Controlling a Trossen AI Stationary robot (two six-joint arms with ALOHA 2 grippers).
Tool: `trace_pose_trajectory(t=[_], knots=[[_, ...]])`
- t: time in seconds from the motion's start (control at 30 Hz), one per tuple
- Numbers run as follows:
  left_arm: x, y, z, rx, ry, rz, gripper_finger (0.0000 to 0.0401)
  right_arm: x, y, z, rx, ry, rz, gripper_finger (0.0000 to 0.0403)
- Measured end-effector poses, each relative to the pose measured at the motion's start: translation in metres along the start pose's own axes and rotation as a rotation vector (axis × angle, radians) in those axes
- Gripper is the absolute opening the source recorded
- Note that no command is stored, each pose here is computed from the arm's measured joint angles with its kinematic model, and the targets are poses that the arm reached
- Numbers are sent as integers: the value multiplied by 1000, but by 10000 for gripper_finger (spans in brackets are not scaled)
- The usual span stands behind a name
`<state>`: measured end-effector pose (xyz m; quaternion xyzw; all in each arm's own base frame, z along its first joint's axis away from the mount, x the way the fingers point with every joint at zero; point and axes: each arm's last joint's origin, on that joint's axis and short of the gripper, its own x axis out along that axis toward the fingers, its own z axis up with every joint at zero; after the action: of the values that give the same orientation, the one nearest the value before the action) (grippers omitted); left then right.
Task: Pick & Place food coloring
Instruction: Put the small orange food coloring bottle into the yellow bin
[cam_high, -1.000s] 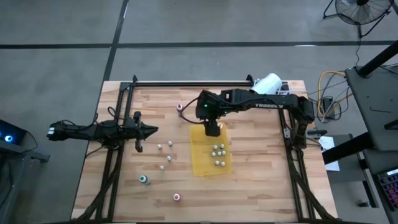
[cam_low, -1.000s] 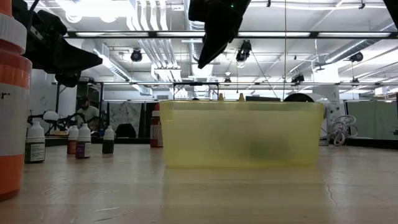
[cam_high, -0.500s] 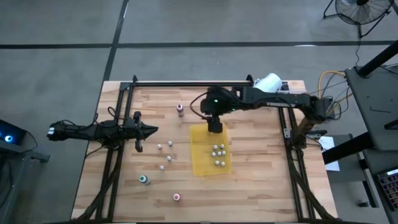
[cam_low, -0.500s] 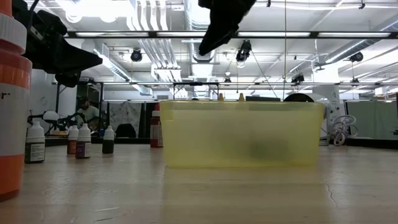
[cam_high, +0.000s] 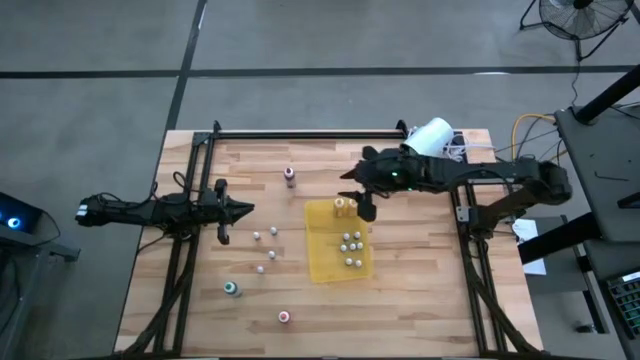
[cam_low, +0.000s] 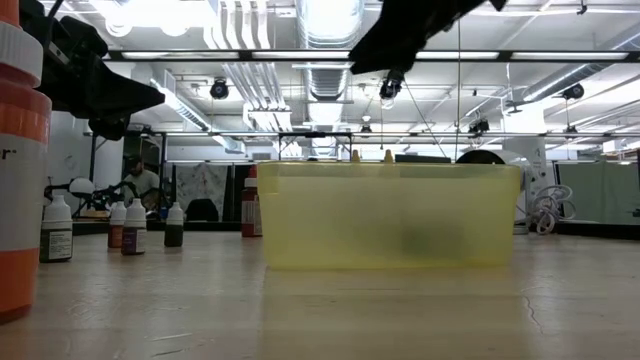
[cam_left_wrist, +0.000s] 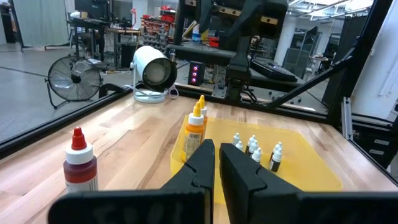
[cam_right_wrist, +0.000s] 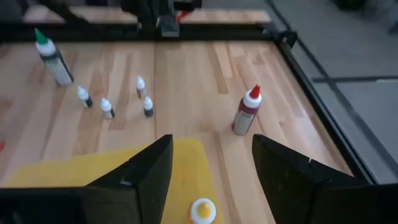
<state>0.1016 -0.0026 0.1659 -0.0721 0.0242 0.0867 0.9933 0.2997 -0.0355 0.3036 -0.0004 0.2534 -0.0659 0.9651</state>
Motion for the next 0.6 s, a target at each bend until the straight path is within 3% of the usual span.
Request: trace_pose_trajectory(t=[0.17, 0.37, 0.5, 0.6], knots=[[0, 0, 0, 0, 0, 0, 0, -18, 0, -17, 34, -126, -1, 210], [0, 0, 0, 0, 0, 0, 0, -35, 0, -35, 24, -174, -3, 206], [0, 0, 0, 0, 1, 0, 0, -46, 0, -46, 28, -183, -5, 174], [0, 0, 0, 0, 1, 0, 0, -55, 0, -50, 30, -203, -5, 127]])
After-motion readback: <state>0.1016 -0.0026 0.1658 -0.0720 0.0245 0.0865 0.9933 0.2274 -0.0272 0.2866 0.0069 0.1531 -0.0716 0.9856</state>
